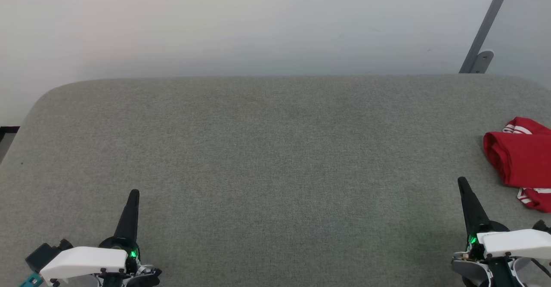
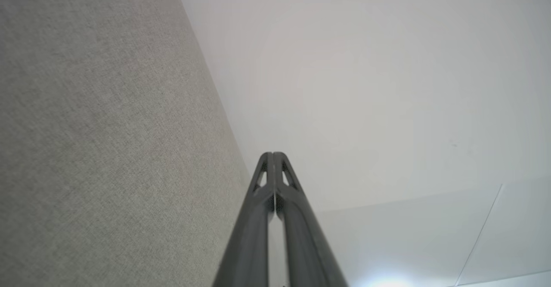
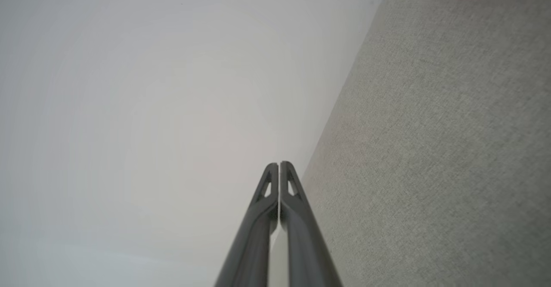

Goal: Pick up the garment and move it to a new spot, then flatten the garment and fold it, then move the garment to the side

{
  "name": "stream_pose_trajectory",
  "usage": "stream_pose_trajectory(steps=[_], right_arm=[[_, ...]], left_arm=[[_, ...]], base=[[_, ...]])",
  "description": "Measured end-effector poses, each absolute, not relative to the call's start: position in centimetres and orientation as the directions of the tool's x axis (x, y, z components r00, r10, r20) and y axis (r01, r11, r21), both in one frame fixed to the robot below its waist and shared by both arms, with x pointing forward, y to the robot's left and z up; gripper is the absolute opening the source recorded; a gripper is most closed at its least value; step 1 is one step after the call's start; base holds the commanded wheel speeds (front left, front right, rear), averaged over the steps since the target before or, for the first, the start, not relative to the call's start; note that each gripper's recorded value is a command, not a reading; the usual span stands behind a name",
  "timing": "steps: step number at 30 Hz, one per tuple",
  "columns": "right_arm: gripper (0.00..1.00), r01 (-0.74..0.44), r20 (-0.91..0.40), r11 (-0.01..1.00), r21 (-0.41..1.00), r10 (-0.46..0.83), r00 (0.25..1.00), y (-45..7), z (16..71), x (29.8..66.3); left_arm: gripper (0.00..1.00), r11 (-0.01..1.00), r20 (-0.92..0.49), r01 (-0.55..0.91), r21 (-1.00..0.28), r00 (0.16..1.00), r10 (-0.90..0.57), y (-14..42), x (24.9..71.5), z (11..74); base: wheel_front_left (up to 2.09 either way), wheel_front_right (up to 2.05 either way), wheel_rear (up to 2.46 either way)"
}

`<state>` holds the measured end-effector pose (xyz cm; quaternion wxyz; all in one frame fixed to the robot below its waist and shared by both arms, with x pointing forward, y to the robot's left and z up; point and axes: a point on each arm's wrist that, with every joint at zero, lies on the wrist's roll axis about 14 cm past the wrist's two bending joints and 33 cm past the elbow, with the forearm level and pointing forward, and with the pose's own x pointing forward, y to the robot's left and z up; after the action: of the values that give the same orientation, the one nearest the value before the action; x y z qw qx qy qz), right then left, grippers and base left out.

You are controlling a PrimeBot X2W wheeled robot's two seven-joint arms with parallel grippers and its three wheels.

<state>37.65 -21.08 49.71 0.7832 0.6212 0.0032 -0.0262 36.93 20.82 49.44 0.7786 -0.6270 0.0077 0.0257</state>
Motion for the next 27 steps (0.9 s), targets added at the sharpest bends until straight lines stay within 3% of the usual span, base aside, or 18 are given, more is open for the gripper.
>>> stream_pose_trajectory(steps=[27], right_arm=[[0.0, 0.015, -0.015, 0.035, 0.999, -0.006, 1.0, -20.2, 50.3, 38.6]], left_arm=[[0.0, 0.032, -0.016, -0.016, -0.999, 1.0, 0.004, 20.1, 38.5, 50.3]], base=[[0.0, 0.0, 0.0]])
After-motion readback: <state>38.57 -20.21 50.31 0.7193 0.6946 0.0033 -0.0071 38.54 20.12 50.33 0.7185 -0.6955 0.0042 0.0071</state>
